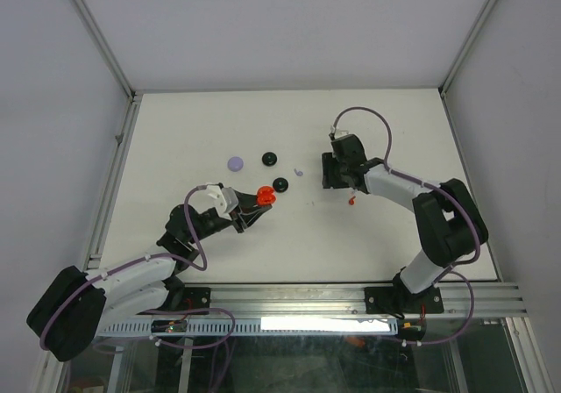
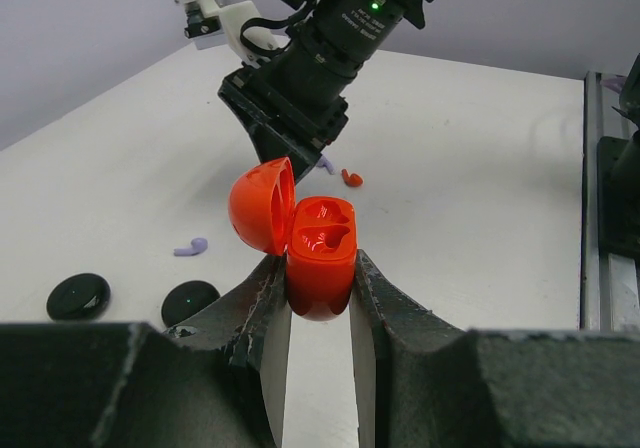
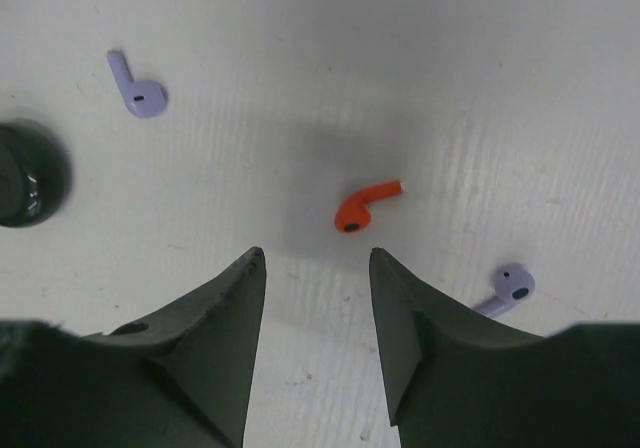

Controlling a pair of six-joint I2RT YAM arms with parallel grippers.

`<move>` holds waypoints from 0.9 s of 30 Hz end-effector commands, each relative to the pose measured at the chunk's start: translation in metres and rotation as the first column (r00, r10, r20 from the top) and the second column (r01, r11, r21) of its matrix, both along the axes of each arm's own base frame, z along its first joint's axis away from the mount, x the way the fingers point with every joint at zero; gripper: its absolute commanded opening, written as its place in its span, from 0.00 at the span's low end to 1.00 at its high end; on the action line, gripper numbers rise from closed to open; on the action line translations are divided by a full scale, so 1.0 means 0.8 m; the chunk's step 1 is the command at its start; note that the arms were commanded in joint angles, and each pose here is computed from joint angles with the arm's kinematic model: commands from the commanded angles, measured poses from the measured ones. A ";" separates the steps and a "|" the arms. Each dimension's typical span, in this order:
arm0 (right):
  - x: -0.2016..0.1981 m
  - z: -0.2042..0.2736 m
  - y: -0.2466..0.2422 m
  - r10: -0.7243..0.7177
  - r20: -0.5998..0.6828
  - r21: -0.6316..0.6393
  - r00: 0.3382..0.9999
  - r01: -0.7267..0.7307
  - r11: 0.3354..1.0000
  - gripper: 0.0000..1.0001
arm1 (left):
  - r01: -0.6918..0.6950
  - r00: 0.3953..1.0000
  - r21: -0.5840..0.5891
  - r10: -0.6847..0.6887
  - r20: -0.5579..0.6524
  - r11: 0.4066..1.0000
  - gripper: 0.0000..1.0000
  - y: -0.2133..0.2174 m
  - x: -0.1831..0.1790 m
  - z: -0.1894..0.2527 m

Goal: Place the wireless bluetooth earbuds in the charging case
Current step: Pick up the earbud from the center of the board.

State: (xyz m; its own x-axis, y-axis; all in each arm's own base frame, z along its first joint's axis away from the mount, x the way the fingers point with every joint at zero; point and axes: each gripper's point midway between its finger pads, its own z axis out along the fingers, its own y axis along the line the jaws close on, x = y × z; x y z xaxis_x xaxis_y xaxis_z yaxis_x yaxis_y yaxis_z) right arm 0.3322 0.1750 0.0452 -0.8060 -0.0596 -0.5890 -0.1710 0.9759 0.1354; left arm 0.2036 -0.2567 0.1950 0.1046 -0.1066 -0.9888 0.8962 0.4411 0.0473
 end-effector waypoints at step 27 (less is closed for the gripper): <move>0.001 0.039 -0.005 -0.010 -0.010 -0.071 1.000 0.009 0.997 0.47 | 0.034 0.999 -0.012 -0.034 0.039 0.999 0.00 -0.008 -0.001 0.013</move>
State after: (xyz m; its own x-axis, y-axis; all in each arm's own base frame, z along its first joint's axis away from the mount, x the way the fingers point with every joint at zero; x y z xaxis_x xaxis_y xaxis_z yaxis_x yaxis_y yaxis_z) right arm 0.3268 0.1819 0.0569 -0.8382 -0.0908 -0.5377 -0.1784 0.9774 0.1130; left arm 0.2052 -0.2583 0.1836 0.0732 -0.0830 -0.9939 0.8981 0.4387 0.0295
